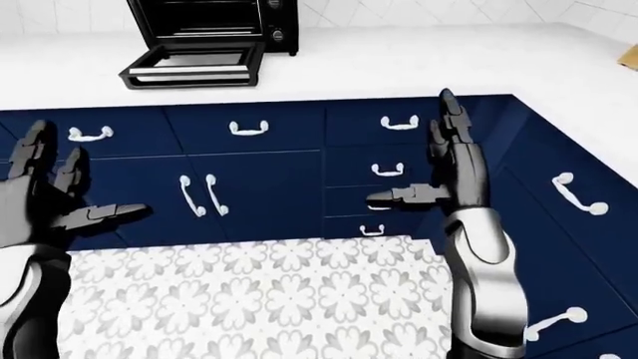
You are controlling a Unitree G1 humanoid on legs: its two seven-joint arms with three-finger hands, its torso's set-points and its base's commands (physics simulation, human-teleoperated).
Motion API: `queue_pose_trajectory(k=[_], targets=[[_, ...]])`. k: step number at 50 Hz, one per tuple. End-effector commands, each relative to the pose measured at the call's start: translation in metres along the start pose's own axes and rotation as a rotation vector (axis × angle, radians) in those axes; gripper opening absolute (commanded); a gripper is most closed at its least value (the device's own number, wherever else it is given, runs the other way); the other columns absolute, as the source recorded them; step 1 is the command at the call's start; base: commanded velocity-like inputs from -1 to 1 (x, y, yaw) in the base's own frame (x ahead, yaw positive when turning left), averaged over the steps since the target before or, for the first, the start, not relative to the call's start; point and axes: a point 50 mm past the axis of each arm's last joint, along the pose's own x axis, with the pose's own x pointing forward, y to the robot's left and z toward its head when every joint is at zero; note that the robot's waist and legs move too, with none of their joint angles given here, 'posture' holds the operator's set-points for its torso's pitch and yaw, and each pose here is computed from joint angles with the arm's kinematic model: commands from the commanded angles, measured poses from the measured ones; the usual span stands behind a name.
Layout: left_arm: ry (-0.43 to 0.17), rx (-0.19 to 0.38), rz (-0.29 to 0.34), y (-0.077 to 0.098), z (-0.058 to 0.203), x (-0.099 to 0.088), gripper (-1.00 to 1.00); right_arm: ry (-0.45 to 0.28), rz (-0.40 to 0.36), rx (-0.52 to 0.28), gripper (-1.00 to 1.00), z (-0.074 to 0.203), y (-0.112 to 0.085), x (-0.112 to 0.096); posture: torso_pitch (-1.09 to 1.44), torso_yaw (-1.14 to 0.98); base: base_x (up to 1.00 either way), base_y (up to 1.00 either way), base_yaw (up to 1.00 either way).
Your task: Close the toaster oven door.
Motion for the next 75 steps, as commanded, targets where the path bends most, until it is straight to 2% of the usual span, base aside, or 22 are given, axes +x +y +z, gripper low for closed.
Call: queue_pose_trajectory(k=[1, 5, 10, 14, 75], targets=[[-0.094, 0.008, 0.004, 0.002, 0.020, 0.000, 1.00, -0.083, -0.006, -0.014, 1.00, 0.019, -0.002, 0.000, 0.00, 0.00, 0.00, 0.00, 0.00], [-0.092, 0.009, 0.031, 0.011, 0.018, 0.002, 1.00, -0.091, -0.007, -0.017, 1.00, 0.025, -0.003, 0.001, 0.00, 0.00, 0.00, 0.00, 0.00], [-0.096, 0.034, 0.080, 0.030, 0.020, 0.002, 1.00, -0.097, -0.010, -0.023, 1.00, 0.028, -0.003, 0.002, 0.00, 0.00, 0.02, 0.03, 0.00], [-0.105, 0.050, 0.106, 0.038, 0.022, 0.003, 1.00, -0.099, -0.014, -0.024, 1.00, 0.029, -0.004, 0.003, 0.00, 0.00, 0.10, 0.12, 0.00], [-0.114, 0.064, 0.097, 0.035, 0.022, 0.001, 1.00, -0.102, -0.012, -0.031, 1.00, 0.034, -0.004, 0.002, 0.00, 0.00, 0.13, 0.15, 0.00]])
